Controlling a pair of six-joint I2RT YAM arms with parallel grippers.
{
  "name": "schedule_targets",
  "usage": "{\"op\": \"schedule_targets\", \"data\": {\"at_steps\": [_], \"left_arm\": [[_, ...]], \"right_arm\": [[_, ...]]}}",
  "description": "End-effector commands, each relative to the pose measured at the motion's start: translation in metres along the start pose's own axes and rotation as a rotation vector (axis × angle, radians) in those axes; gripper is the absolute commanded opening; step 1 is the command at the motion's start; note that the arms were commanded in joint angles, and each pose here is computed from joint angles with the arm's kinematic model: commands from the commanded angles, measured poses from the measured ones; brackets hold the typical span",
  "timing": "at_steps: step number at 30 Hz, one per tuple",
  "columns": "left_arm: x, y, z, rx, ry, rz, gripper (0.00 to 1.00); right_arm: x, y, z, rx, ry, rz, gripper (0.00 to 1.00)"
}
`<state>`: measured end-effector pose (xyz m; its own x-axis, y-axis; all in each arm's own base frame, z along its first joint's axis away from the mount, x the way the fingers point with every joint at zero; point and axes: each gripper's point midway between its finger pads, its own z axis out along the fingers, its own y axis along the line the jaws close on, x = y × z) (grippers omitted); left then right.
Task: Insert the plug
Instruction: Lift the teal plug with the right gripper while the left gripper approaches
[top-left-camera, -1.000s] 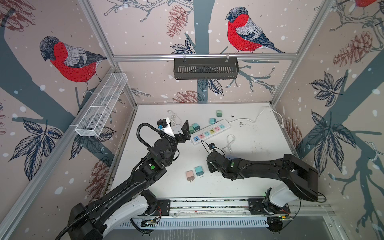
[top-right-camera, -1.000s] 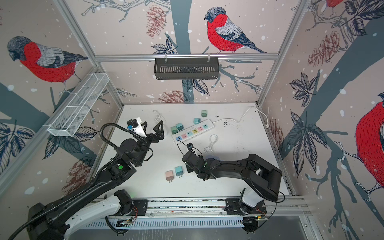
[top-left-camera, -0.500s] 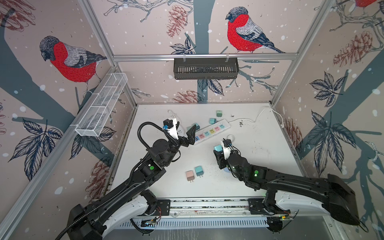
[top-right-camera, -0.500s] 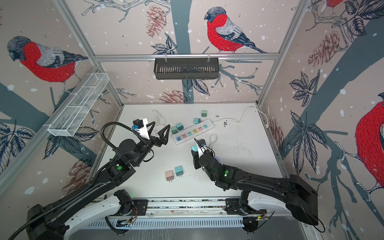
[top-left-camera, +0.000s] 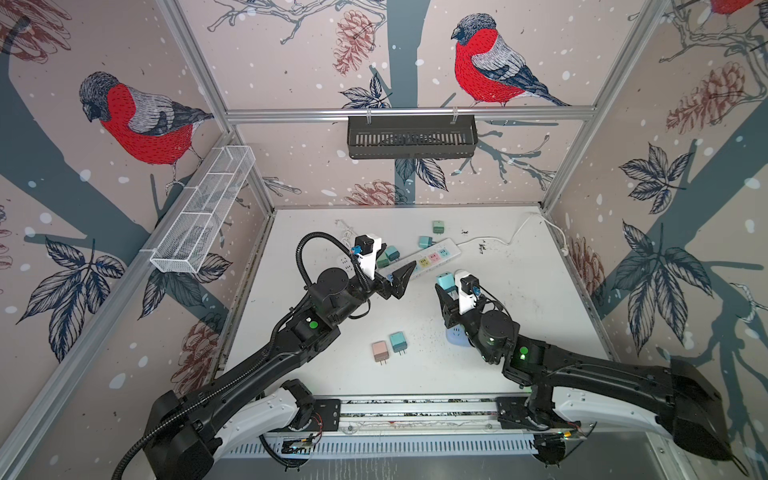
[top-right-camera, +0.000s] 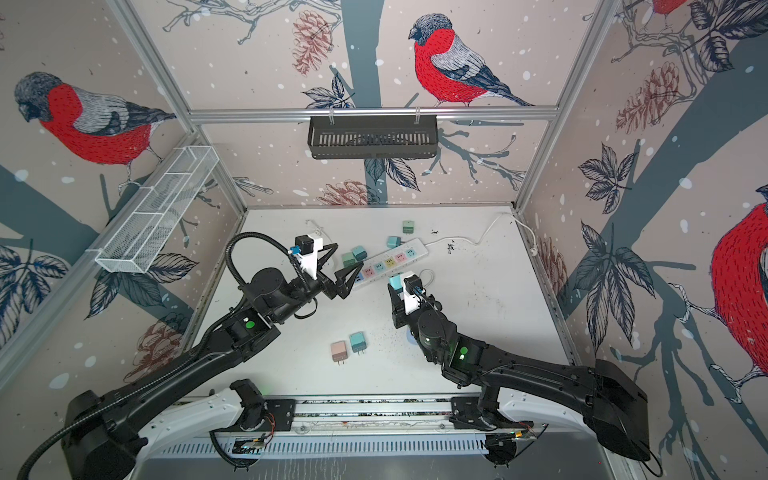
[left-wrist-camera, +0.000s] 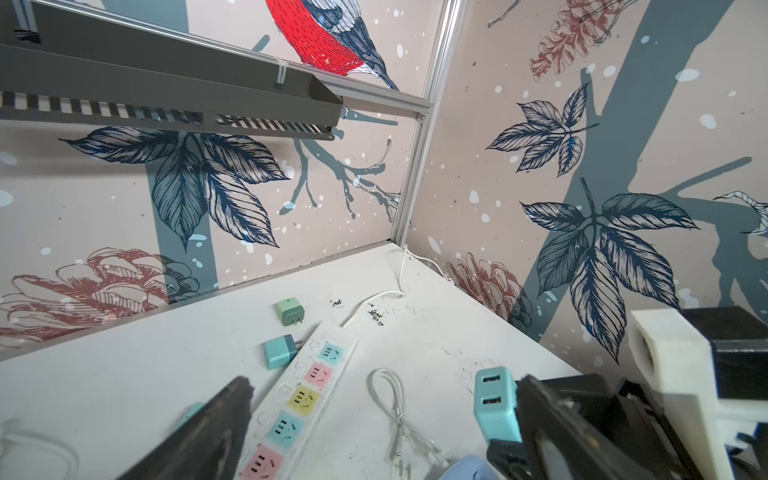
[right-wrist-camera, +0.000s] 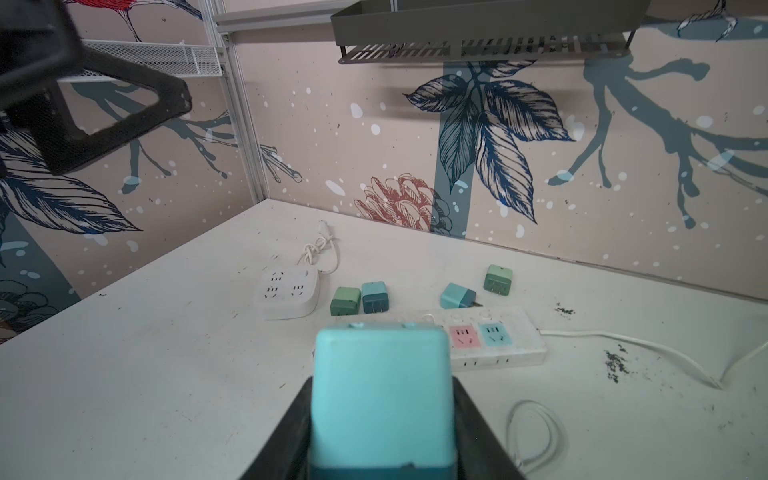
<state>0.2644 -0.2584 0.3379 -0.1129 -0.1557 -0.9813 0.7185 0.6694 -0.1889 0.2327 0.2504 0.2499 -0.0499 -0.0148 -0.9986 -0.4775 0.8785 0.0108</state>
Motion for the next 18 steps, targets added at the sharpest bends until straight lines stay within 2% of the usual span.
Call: {"op": "schedule_targets", "data": {"at_steps": [1,7,12,18], "left_arm": [[-0.009,-0.014,0.001,0.068,-0.022,0.029,0.98],[-0.007,-0.034,0.003,0.115,0.005,0.073,0.98],[-0.004,-0.055,0.003,0.162,0.013,0.140,0.98],[-0.003,-0.064,0.001,0.206,0.016,0.145,0.95]], "right_arm": [[-0.023,-0.002,0.000,0.000,-0.084,-0.046,0.03],[-0.035,0.013,-0.007,-0.111,-0.146,-0.149,0.03],[-0.039,0.007,-0.016,-0.109,-0.182,-0.190,0.02],[-0.037,0.004,-0.040,-0.156,-0.293,-0.275,0.02]]}}
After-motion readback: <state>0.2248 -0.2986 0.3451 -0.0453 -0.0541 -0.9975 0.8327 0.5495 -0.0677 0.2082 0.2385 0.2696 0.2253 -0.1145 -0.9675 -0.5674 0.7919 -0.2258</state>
